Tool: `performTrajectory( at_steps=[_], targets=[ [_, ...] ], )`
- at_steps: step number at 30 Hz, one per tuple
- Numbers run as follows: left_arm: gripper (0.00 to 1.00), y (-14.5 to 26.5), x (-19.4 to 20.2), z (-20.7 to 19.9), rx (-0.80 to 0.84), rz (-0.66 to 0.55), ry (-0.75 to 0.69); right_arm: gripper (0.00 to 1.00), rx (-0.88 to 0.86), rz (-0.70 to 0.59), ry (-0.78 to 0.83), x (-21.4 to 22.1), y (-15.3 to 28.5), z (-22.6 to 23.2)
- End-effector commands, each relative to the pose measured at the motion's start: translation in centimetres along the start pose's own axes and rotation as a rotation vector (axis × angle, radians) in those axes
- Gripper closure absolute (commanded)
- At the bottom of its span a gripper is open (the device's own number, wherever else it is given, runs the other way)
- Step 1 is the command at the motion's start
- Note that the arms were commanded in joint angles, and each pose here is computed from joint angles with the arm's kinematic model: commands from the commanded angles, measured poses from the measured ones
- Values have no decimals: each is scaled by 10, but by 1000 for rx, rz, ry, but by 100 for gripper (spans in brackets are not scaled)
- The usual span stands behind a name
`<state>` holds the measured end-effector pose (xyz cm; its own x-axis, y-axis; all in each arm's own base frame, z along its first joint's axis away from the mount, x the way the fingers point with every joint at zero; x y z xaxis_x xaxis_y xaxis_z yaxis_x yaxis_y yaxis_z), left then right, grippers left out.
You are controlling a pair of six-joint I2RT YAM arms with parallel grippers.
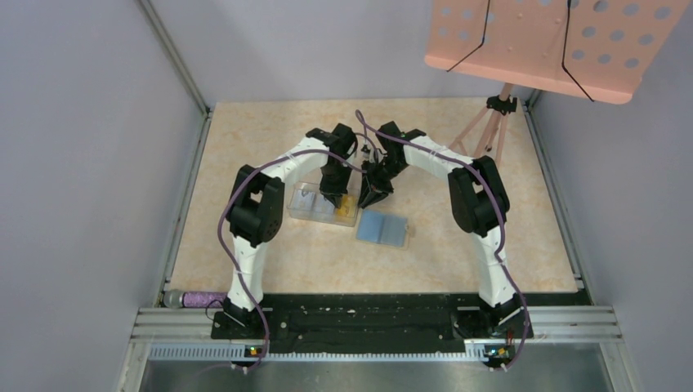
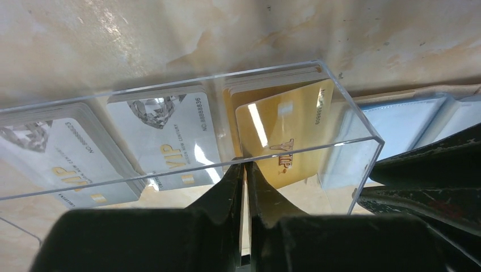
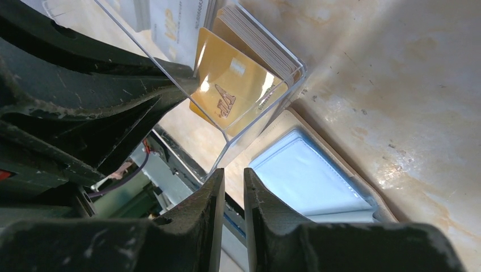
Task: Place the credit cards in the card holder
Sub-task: Pick up the credit card from the storage box.
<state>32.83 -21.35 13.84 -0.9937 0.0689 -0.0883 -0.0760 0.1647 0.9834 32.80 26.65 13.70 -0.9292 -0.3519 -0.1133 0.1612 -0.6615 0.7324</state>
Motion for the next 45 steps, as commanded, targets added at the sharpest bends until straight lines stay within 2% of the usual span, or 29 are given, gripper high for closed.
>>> performTrajectory(
  at_steps=[1,13,24,31,41,44,45],
  targets=[
    [91,9,-8,-13,71,-40,-23,81,-28,-11,51,-3,0,11],
    [91,30,-9,-27,232,-82,-2,81,-28,-10,50,-3,0,11],
    [81,35,-7,-32,381,-80,21,81,-28,-6,49,-2,0,10],
    [78,28,-5,-30,360,-60,30,81,-28,-7,49,-2,0,10],
    [87,17,0,-18,240,-35,43,81,-28,-10,54,-3,0,11],
    [100,14,2,-15,226,-30,45,81,-23,-21,61,-3,4,14],
    [100,16,2,-15,224,-38,44,81,-20,-25,66,-4,5,14]
  ],
)
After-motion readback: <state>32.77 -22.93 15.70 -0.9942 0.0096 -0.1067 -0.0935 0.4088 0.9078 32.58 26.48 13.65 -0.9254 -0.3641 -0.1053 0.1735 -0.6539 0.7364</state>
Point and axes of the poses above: each gripper's point midway between its finger pads, its own y axis back along the fingers, its own z axis along the line the jaws close on, x = y × z, the point moved 9 cm from there along y, back along the fingers, and after that the axes turned 10 degrees about y, right-handed, at the moved point
